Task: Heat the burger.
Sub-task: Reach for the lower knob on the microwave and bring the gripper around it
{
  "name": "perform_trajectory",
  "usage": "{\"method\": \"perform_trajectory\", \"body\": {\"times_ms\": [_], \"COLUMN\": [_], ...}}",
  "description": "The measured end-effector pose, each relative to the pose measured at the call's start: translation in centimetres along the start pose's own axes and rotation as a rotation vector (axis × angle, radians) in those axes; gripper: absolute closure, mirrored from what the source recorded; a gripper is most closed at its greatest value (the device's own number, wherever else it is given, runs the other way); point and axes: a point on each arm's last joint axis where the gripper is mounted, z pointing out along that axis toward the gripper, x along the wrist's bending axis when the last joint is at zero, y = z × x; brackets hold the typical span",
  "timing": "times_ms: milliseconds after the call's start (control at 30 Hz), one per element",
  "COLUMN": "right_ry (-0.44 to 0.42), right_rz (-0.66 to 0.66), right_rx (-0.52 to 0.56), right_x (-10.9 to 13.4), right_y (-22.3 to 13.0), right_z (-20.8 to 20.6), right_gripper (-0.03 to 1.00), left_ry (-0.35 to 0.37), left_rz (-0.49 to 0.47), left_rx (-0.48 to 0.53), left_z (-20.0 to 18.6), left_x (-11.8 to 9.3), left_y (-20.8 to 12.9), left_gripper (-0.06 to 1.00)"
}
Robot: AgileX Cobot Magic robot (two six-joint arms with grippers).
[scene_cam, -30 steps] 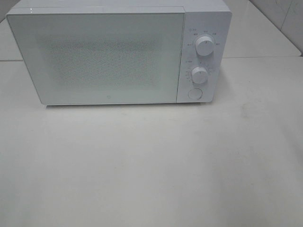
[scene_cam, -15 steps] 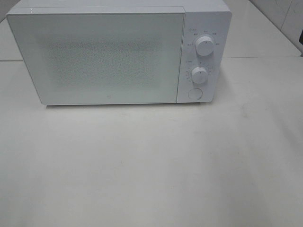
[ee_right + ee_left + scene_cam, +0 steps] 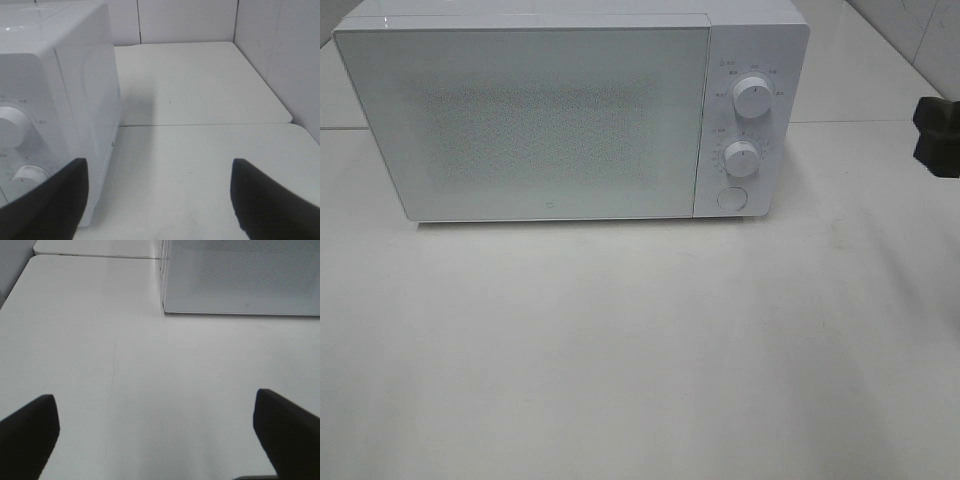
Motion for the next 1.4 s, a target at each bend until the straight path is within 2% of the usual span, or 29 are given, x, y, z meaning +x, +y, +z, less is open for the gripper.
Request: {"method": "perform_trajectory", "body": {"times_ms": [33, 133, 300, 700, 933, 1200, 1400], "right_ry": [0.01, 0.01, 0.004, -0.024, 0.007, 0.018, 0.012], "right_rz": [-0.022, -0.027, -0.08, -0.066, -0.091, -0.098, -0.096], "right_rx": [-0.005, -0.001, -0.005, -0.022, 0.012, 0.025, 0.036], "right_x": [0.7, 1.0, 3.6, 7.4, 10.4, 11.9, 11.9], "right_y": [-0.4, -0.6, -2.1, -4.1, -5.2, -5.7, -5.9], "right_z": [0.3, 0.4, 1.3, 1.1, 1.7, 2.5, 2.6], "right_gripper": [0.22, 0.22, 0.22, 0.22, 0.22, 0.22, 0.22], "left_ry": [0.0, 0.0, 0.0, 0.0, 0.0, 0.0, 0.0], "left_rz": [0.0, 0.0, 0.0, 0.0, 0.0, 0.0, 0.0], "left_rx": [0.0, 0.0, 0.0, 0.0, 0.0, 0.0, 0.0], "left_z": [0.0, 0.0, 0.0, 0.0, 0.0, 0.0, 0.0], "left_x": [0.0, 0.0, 0.0, 0.0, 0.0, 0.0, 0.0], "left_y": [0.0, 0.0, 0.0, 0.0, 0.0, 0.0, 0.0], "left_gripper": [-0.03, -0.03, -0.03, -0.03, -0.03, -0.03, -0.03]}}
